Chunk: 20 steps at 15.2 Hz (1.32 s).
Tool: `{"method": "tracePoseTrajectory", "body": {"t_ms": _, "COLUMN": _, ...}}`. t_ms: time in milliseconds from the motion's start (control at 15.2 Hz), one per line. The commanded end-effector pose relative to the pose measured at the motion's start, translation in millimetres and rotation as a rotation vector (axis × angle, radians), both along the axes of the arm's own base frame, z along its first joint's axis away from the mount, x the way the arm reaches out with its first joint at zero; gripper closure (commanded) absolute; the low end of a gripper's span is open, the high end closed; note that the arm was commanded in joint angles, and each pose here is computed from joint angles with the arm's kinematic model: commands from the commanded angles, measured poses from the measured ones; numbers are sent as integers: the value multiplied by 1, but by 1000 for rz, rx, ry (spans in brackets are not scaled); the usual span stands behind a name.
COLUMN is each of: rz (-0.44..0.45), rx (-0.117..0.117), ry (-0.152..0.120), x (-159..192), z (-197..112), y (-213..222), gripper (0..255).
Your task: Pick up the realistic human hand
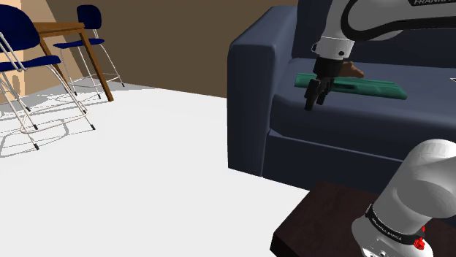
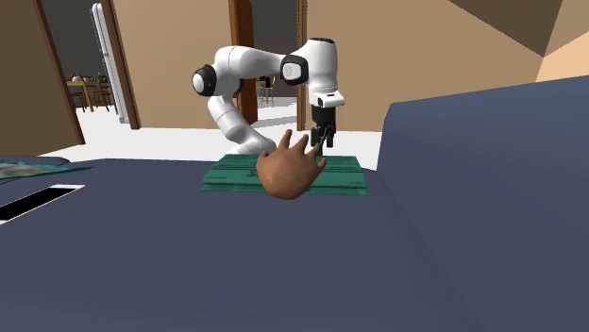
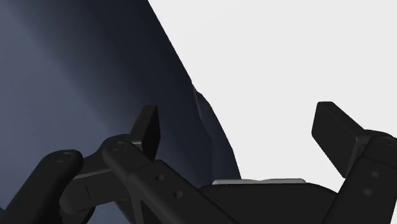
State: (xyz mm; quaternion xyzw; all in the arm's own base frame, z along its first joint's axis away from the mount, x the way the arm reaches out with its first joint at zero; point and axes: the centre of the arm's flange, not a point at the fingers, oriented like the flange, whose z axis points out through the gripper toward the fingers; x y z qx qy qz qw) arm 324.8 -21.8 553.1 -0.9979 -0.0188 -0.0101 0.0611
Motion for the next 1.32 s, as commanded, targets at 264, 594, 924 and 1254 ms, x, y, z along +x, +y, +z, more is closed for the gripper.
{"method": "tracePoseTrajectory", "body": {"t_ms": 264, "rz": -170, "rx": 1, "ry": -37, "x": 6, "z": 16, "y": -47, "gripper": 0}}
{"method": "tracePoseTrajectory", "body": {"t_ms": 594, "rz": -383, "rx": 2, "ry": -84, "x": 1, "z": 36, "y": -106, "gripper": 0}}
{"method": "tracePoseTrajectory", "body": {"t_ms": 924, "rz": -595, "rx": 3, "ry": -131, "x": -18, "z": 55, "y": -162, "gripper": 0}}
{"method": "tracePoseTrajectory", "body": {"t_ms": 1254, "rz": -808, "rx": 4, "ry": -178, "x": -48, "z": 74, "y": -213, "gripper": 0}}
